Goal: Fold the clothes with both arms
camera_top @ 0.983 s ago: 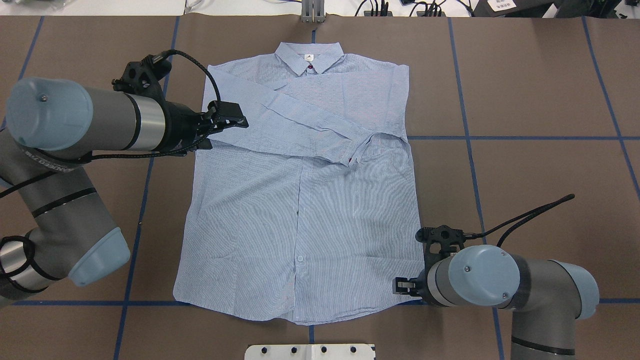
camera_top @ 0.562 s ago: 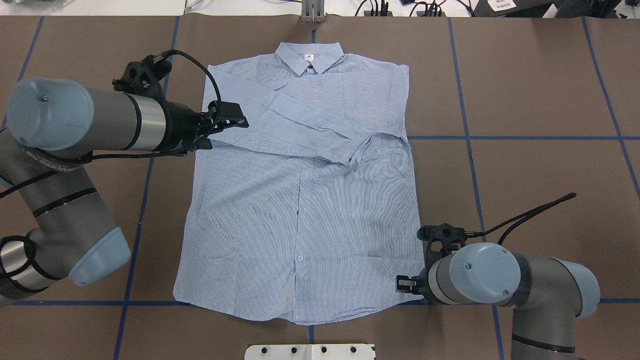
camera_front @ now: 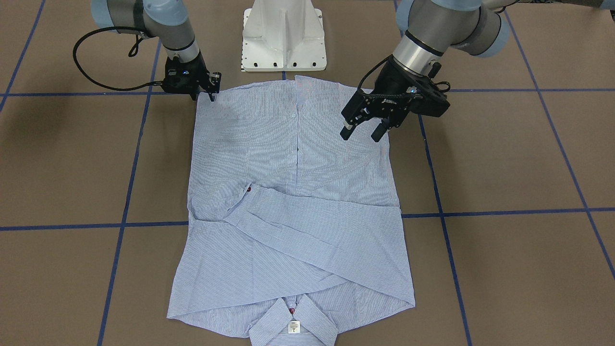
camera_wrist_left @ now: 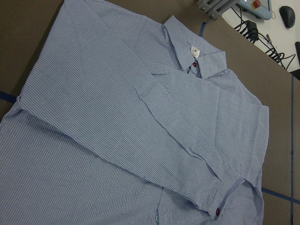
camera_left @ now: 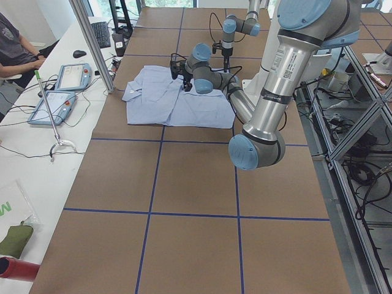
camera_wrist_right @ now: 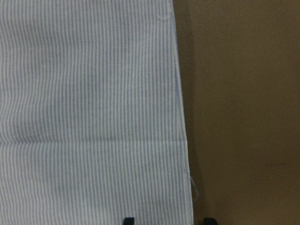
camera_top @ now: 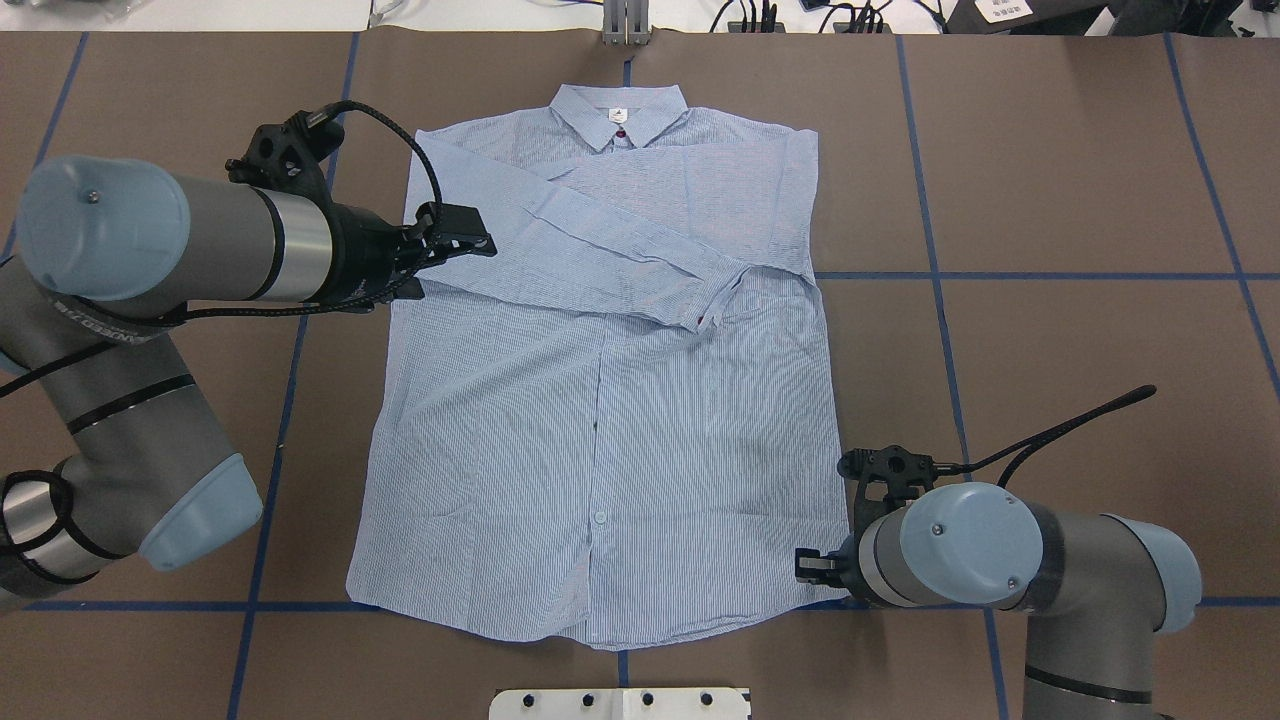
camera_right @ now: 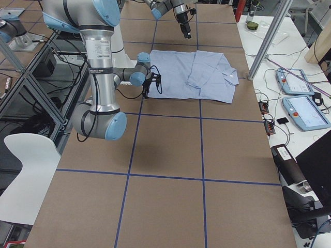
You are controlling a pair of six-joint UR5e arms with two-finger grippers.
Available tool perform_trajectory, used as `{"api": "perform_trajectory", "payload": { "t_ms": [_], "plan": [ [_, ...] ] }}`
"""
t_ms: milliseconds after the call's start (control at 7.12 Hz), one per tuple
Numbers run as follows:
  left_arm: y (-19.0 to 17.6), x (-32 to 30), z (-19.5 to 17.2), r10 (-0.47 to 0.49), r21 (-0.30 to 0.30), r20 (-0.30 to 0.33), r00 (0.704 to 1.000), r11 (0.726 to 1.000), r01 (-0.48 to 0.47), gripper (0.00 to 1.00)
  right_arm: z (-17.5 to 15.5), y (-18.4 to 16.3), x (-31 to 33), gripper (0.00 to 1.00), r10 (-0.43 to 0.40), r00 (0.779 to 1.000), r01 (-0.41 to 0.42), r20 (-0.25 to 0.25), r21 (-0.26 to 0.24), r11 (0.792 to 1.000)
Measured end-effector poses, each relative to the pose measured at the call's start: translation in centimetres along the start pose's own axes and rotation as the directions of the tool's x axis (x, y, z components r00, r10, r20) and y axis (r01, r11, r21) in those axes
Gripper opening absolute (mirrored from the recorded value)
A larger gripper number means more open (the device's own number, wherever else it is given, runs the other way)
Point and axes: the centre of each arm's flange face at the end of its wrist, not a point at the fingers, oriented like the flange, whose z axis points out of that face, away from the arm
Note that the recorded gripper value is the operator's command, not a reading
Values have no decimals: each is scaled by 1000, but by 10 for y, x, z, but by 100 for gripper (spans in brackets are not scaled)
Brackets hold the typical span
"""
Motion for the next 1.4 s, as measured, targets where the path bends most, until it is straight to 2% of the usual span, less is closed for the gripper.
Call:
{"api": "perform_trajectory", "payload": {
  "t_ms": [562, 842, 1123, 1404],
  "plan": [
    [-1, 1, 1, 0, 1, 0, 1000, 1000, 0, 100, 0, 0, 3, 54, 8, 1000, -8, -2, -9, 1000],
    [-1, 2, 1, -1, 2, -1, 1000, 1000, 1, 100, -2, -2, 4, 35, 12, 1000, -12, -1, -14, 1000],
    [-1, 2, 0, -1, 2, -2, 1000, 1000, 1, 100, -4, -5, 5, 25, 17, 1000, -17, 1, -13, 1000],
    [-2, 2, 0, -1, 3, -2, 1000, 1000, 1, 100, -4, -6, 6, 24, 18, 1000, -18, 1, -12, 1000]
  ]
}}
